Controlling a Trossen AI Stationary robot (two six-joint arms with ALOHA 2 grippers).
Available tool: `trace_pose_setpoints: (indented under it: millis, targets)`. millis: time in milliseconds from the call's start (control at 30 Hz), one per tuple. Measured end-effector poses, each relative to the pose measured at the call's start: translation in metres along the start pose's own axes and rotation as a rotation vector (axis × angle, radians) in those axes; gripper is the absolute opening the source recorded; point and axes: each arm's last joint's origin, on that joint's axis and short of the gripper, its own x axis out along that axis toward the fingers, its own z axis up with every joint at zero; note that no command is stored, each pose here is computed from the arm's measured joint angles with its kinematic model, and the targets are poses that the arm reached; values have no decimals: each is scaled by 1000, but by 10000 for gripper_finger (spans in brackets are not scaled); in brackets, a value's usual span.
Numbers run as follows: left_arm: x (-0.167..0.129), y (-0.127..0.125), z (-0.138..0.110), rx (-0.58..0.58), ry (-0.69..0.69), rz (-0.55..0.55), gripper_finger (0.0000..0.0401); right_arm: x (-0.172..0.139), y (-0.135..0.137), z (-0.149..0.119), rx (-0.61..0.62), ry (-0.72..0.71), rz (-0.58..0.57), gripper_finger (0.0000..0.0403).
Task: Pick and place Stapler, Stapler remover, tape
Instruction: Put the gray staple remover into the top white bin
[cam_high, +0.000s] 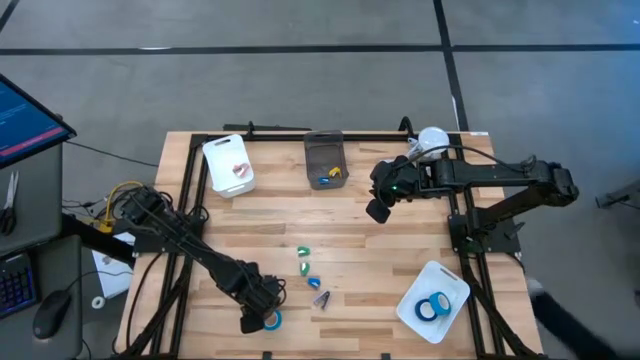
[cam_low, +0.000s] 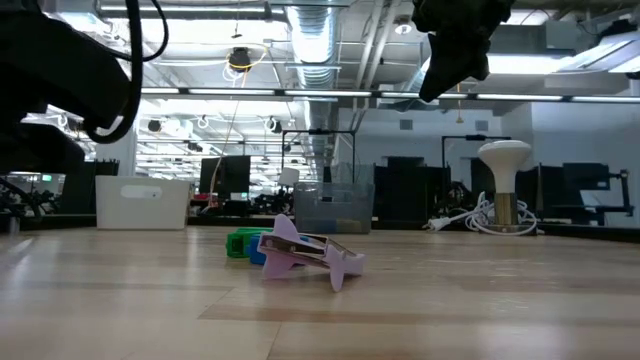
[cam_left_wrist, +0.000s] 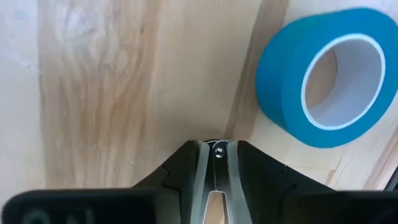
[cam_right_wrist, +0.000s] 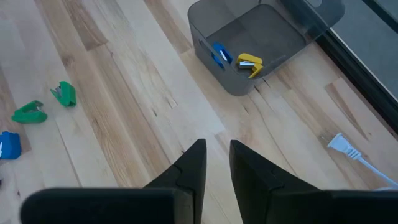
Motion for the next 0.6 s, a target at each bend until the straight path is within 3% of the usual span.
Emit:
trace_pose_setpoints:
  millis: [600]
  targets:
    - [-7,14,9,-21,13,29,88,0,0,0,-3,0,-1,63]
